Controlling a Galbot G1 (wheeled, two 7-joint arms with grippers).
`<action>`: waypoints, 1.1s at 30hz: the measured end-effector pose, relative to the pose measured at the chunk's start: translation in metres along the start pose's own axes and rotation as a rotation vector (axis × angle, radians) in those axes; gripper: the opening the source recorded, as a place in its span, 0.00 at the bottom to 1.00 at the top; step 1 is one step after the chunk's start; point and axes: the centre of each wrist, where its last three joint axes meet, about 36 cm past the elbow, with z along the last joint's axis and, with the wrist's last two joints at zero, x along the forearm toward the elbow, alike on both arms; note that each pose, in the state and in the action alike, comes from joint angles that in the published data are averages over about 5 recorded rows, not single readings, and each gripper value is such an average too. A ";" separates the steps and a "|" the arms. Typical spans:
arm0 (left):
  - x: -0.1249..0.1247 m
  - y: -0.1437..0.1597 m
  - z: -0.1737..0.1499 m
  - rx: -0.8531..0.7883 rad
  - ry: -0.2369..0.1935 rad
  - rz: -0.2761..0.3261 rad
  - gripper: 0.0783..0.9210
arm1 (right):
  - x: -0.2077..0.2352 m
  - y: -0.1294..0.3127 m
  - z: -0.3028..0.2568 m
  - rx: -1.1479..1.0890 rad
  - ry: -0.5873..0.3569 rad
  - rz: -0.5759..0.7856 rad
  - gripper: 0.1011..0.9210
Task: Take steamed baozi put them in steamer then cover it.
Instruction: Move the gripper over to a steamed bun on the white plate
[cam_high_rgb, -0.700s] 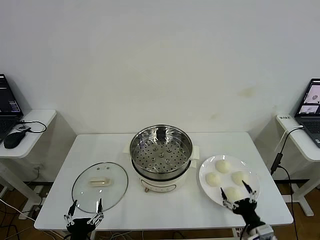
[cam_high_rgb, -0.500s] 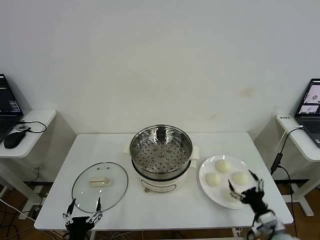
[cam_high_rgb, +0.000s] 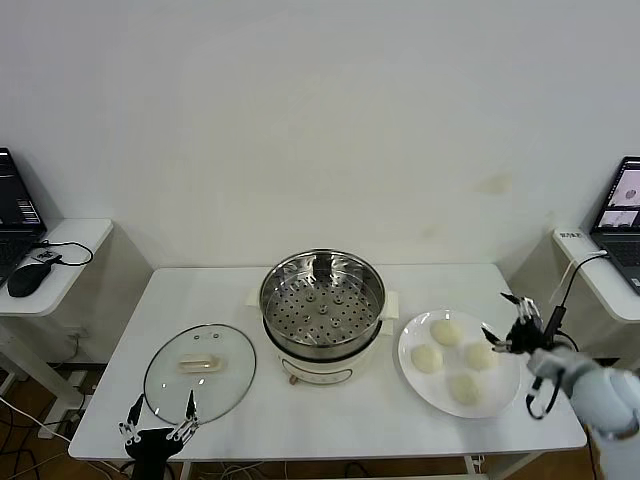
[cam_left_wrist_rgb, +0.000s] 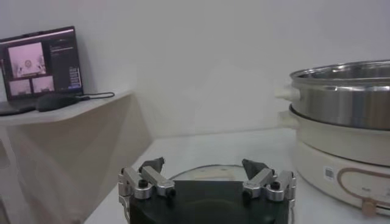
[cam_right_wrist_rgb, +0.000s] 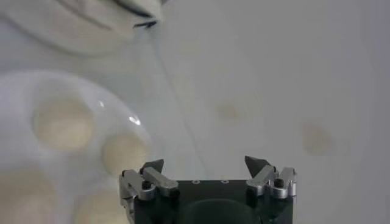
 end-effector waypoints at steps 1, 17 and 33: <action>-0.001 0.000 0.000 -0.001 -0.001 -0.002 0.88 | -0.004 -0.008 0.000 0.016 0.002 -0.033 0.88; -0.007 0.006 -0.007 -0.008 -0.019 -0.028 0.88 | -0.077 -0.058 -0.013 0.161 0.039 -0.445 0.88; -0.015 0.013 -0.010 -0.010 -0.038 -0.053 0.88 | -0.140 -0.053 -0.042 0.196 0.076 -0.547 0.88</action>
